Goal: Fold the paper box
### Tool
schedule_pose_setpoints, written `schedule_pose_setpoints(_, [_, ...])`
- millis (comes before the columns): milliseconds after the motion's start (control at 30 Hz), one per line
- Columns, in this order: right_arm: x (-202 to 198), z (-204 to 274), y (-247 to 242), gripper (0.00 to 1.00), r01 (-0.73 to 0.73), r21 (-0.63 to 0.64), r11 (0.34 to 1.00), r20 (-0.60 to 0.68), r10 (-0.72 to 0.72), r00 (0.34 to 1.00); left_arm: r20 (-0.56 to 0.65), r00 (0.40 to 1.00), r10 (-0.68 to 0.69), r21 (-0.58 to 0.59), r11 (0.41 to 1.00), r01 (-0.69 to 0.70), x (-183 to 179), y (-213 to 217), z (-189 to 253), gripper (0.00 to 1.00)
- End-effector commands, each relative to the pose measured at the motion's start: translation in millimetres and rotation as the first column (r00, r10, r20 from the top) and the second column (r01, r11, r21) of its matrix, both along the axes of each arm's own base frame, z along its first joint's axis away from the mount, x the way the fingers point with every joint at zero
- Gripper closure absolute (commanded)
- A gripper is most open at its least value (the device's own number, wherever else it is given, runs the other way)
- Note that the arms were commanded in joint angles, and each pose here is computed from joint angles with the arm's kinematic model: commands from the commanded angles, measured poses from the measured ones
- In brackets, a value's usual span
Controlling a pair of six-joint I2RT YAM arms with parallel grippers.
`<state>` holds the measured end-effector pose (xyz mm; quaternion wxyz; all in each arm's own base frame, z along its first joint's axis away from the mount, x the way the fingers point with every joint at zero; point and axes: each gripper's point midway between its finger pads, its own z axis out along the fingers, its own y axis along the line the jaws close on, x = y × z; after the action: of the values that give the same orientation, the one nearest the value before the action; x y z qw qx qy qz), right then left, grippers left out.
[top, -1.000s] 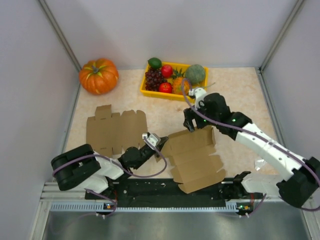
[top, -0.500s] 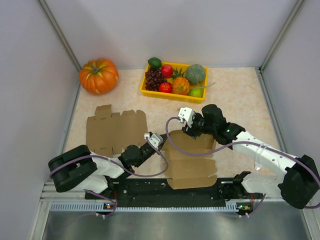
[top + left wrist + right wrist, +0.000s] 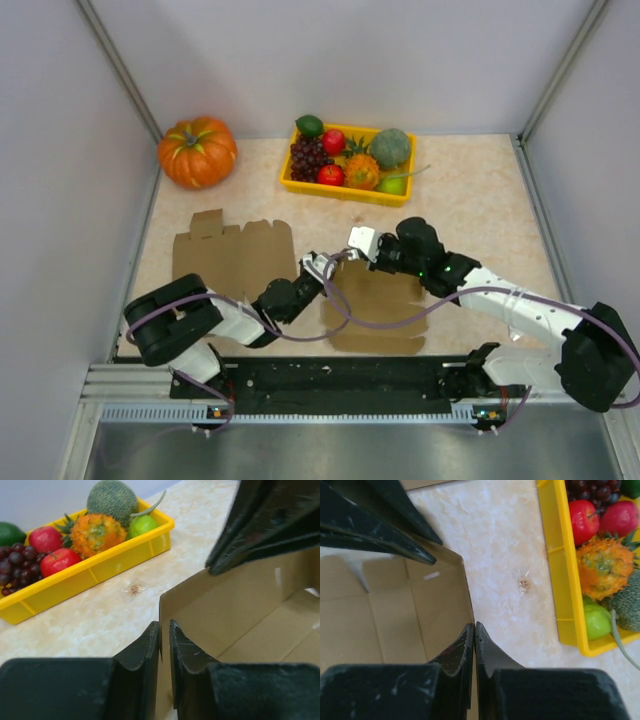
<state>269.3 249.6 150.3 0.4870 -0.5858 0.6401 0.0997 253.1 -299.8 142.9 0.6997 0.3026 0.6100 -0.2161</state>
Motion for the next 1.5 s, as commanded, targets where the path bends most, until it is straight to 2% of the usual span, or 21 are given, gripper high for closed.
schedule_pose_setpoints(0, [25,51,8,1.0,0.12,0.123,0.985,0.244,-0.147,0.959,0.05,0.983,0.175,-0.269,0.95,-0.155,30,11,59,0.69])
schedule_pose_setpoints(100, [32,43,1,1.0,0.253,0.078,0.964,0.339,-0.264,0.903,-0.001,0.985,0.172,-0.351,0.923,-0.161,27,21,66,0.51])
schedule_pose_setpoints(167, [31,41,-4,1.0,0.298,0.078,0.951,0.385,-0.305,0.871,-0.074,0.989,0.128,-0.379,0.914,-0.146,16,29,55,0.45])
schedule_pose_setpoints(200, [26,41,0,1.0,0.285,0.09,0.954,0.388,-0.297,0.872,-0.075,0.992,0.104,-0.423,0.897,-0.126,11,36,67,0.43])
schedule_pose_setpoints(267, [22,32,-1,1.0,0.279,0.09,0.956,0.37,-0.292,0.882,-0.173,0.983,0.064,-0.441,0.888,-0.135,0,49,47,0.41])
schedule_pose_setpoints(333, [18,21,-2,1.0,0.268,0.066,0.961,0.373,-0.273,0.887,-0.194,0.981,0.028,-0.482,0.868,-0.12,-6,63,53,0.44])
schedule_pose_setpoints(367, [17,17,-1,1.0,0.258,0.046,0.965,0.378,-0.255,0.89,-0.298,0.954,0.015,-0.44,0.885,-0.151,-10,68,24,0.45])
schedule_pose_setpoints(400, [16,13,0,1.0,0.25,0.031,0.968,0.379,-0.243,0.893,-0.328,0.943,0.046,-0.466,0.861,-0.204,-1,86,29,0.47])
schedule_pose_setpoints(433, [14,10,0,1.0,0.239,0.013,0.971,0.381,-0.226,0.897,-0.426,0.904,0.035,-0.476,0.841,-0.257,2,91,20,0.48])
schedule_pose_setpoints(467, [13,9,0,1.0,0.225,-0.014,0.974,0.398,-0.201,0.895,-0.542,0.83,0.133,-0.368,0.85,-0.377,17,111,-6,0.48])
schedule_pose_setpoints(567, [7,2,5,1.0,0.184,-0.09,0.979,0.417,-0.13,0.9,-0.524,0.851,0.031,-0.408,0.868,-0.283,24,107,24,0.44])
schedule_pose_setpoints(633, [3,-2,10,1.0,0.165,-0.124,0.978,0.424,-0.098,0.9,-0.601,0.796,0.072,-0.351,0.871,-0.344,41,119,12,0.45])
schedule_pose_setpoints(667, [3,-5,10,1.0,0.165,-0.14,0.976,0.424,-0.092,0.901,-0.596,0.8,0.06,-0.362,0.87,-0.335,53,115,27,0.47])
schedule_pose_setpoints(733, [1,-5,12,1.0,0.152,-0.129,0.98,0.413,-0.087,0.907,-0.674,0.735,0.08,-0.292,0.884,-0.364,70,115,2,0.55])
schedule_pose_setpoints(767, [-1,-4,14,1.0,0.146,-0.108,0.983,0.402,-0.091,0.911,-0.671,0.741,0.025,-0.303,0.903,-0.305,78,101,14,0.58])
schedule_pose_setpoints(833, [-2,-2,17,1.0,0.132,-0.094,0.987,0.397,-0.084,0.914,-0.769,0.639,0.007,-0.217,0.937,-0.272,84,92,-25,0.68])
schedule_pose_setpoints(867, [-3,-2,19,1.0,0.12,-0.094,0.988,0.394,-0.074,0.916,-0.759,0.65,-0.031,-0.238,0.943,-0.232,95,83,-14,0.71])
schedule_pose_setpoints(900, [-2,-1,20,1.0,0.117,-0.096,0.989,0.398,-0.069,0.915,-0.79,0.607,-0.092,-0.244,0.954,-0.172,89,72,-30,0.72])
schedule_pose_setpoints(933, [-2,2,22,1.0,0.116,-0.091,0.989,0.405,-0.07,0.912,-0.78,0.612,-0.131,-0.278,0.949,-0.151,92,66,-28,0.72])
schedule_pose_setpoints(1267, [10,19,23,1.0,0.143,-0.074,0.987,0.5,-0.088,0.861,-0.771,0.547,-0.325,-0.349,0.935,0.063,59,19,-41,0.77])
schedule_pose_setpoints(1467, [7,14,31,1.0,0.118,-0.08,0.99,0.498,-0.063,0.865,-0.729,0.579,-0.365,-0.38,0.92,0.102,48,5,-35,0.79])
